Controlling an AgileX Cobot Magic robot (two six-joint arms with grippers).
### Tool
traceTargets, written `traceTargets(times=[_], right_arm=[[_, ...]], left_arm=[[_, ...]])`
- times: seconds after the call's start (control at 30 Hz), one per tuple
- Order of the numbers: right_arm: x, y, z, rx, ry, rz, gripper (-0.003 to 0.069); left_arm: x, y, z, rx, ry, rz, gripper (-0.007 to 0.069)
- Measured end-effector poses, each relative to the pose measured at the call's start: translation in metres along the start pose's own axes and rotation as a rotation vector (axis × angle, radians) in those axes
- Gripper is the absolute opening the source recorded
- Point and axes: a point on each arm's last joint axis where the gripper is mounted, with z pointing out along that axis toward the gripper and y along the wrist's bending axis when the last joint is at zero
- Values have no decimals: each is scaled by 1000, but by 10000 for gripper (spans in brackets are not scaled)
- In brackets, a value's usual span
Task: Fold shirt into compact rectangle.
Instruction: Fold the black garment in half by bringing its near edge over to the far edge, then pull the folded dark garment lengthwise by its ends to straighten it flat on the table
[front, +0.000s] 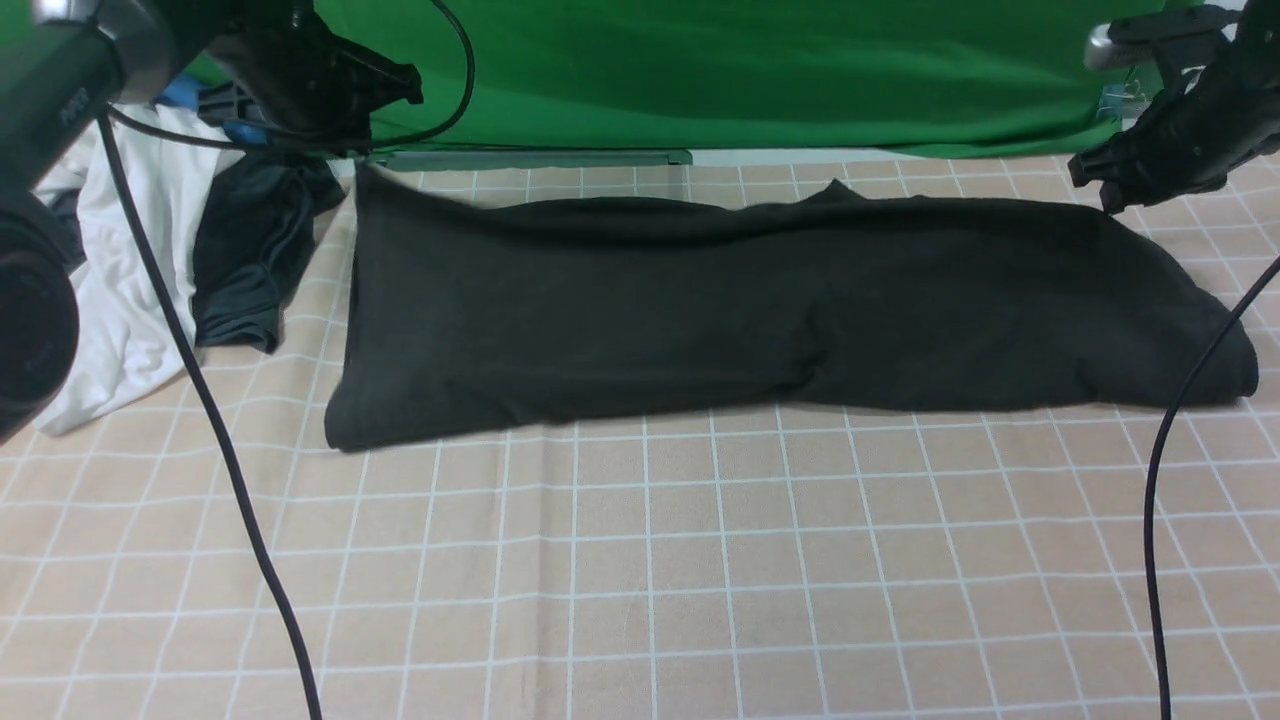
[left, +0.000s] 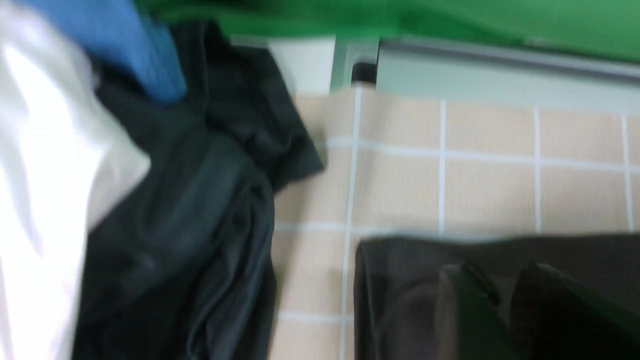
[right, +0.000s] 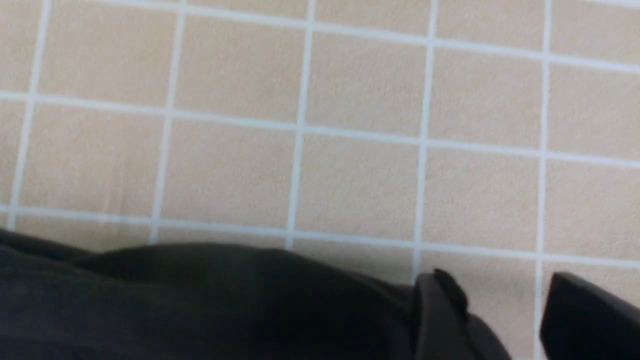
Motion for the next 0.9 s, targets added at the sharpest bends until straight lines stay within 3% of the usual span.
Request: traceTargets(times=[0.07,0.1,0.2,0.27,0.37,0.5,0.6,0.8,0.9], right_arm=[[0,0,-1,-1,5,1,363],[-2,0,-8,-4,23,2,359],[-7,-1,-39,-8,73,-2,261],[-10,-2,-68,-11,91,-9,150],[-12,-2,-115,-17,120,-25,45],[-3,0,-148,-23,145,-47,36],[10,2,-152,-39,190,-42,36],[36,15,-148,-141,177,1,36],[40,20,-141,-185,157,14,36]], left_arm=[[0,1,0,-6,-2,16,255],[-1,2,-4,-24,4,38,321],[1,3,-22,-37,64,67,351],[4,3,-44,-26,138,110,296],[8,2,-74,-7,203,140,111],[28,2,-89,9,278,138,20],[52,2,-95,36,346,109,18],[121,-1,-80,141,455,22,31],[137,1,-67,134,441,24,121]])
